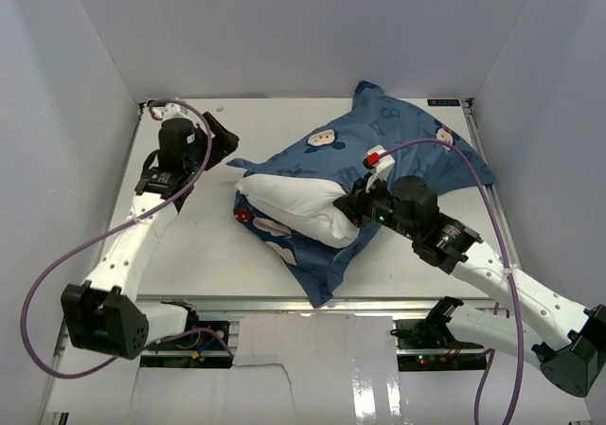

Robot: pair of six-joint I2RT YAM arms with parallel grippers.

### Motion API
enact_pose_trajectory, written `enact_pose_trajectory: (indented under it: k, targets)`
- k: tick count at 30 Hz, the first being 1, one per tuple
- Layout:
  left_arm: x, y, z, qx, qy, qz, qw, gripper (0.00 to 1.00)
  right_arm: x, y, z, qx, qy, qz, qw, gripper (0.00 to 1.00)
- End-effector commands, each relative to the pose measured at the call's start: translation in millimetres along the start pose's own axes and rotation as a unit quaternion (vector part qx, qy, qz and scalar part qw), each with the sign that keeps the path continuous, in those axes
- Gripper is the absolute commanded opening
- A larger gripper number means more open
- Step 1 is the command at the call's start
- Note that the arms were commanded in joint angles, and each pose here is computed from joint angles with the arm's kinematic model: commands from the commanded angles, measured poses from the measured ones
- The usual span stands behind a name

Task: Remove the pillowcase from the pillow

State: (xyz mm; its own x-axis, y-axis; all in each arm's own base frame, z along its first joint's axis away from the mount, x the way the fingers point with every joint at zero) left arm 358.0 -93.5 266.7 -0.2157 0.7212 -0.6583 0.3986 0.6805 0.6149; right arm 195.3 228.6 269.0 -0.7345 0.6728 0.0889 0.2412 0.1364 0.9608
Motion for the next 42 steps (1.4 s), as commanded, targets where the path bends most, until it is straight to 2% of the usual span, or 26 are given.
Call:
enact_pose_trajectory:
  k: [1, 4, 5, 7, 11, 14, 19, 25, 29, 34, 38, 41, 42]
  targets:
    - [-15, 11, -38, 0.0, -0.033, -0.05, 0.998, 0.89, -2, 59, 3, -0.119, -0.014, 0.012, 0.993, 0.08]
    - [-36, 5, -61, 0.029, -0.104, -0.071, 0.992, 0.91, -1, 64, 16, -0.116, -0.014, 0.017, 0.993, 0.08]
    - [-42, 1, -67, 0.043, -0.124, -0.103, 0.986, 0.86, -1, 65, 19, -0.115, -0.014, 0.019, 0.993, 0.08]
    - [-37, -14, -75, 0.067, -0.128, -0.176, 0.974, 0.85, -3, 68, 29, -0.113, -0.018, 0.026, 0.993, 0.08]
    - [-35, -51, -80, 0.159, -0.135, -0.225, 0.952, 0.87, 0, 75, 43, -0.12, -0.024, 0.039, 0.992, 0.08]
    - [-37, -78, -82, 0.184, -0.138, -0.232, 0.945, 0.91, 8, 77, 54, -0.121, -0.021, 0.045, 0.991, 0.08]
    - [-34, -101, -76, 0.187, -0.114, -0.243, 0.945, 0.96, 22, 72, 72, -0.116, -0.022, 0.046, 0.992, 0.08]
    - [-20, -119, -46, 0.197, -0.068, -0.254, 0.944, 0.95, 35, 69, 75, -0.123, -0.018, 0.053, 0.991, 0.08]
    - [-4, -122, -32, 0.17, -0.036, -0.255, 0.951, 0.95, 37, 68, 73, -0.121, -0.02, 0.047, 0.991, 0.08]
    - [-3, -126, -23, 0.166, -0.046, -0.264, 0.949, 0.97, 39, 60, 68, -0.117, -0.013, 0.044, 0.992, 0.08]
    - [-7, -140, -9, 0.196, -0.05, -0.267, 0.942, 0.98, 46, 51, 66, -0.119, 0.004, 0.055, 0.991, 0.08]
    - [-13, -162, -5, 0.225, -0.054, -0.245, 0.942, 0.85, 52, 43, 72, -0.11, 0.013, 0.057, 0.992, 0.08]
    - [-21, -160, -4, 0.217, -0.081, -0.242, 0.942, 0.73, 55, 42, 73, -0.106, 0.018, 0.058, 0.993, 0.08]
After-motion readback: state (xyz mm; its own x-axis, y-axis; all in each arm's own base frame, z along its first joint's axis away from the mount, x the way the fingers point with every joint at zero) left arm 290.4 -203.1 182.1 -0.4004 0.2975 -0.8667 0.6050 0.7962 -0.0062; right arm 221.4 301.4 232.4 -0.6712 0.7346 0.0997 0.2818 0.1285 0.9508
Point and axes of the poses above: each gripper's point midway between its finger pads, its own z axis out along the fingers, its own x axis along the line the jaws close on, y = z × x, the point moved 4 cm from there along -z, back along the fingers, and after that the axes turned 10 degrees about -z, right-handed, at the moved point
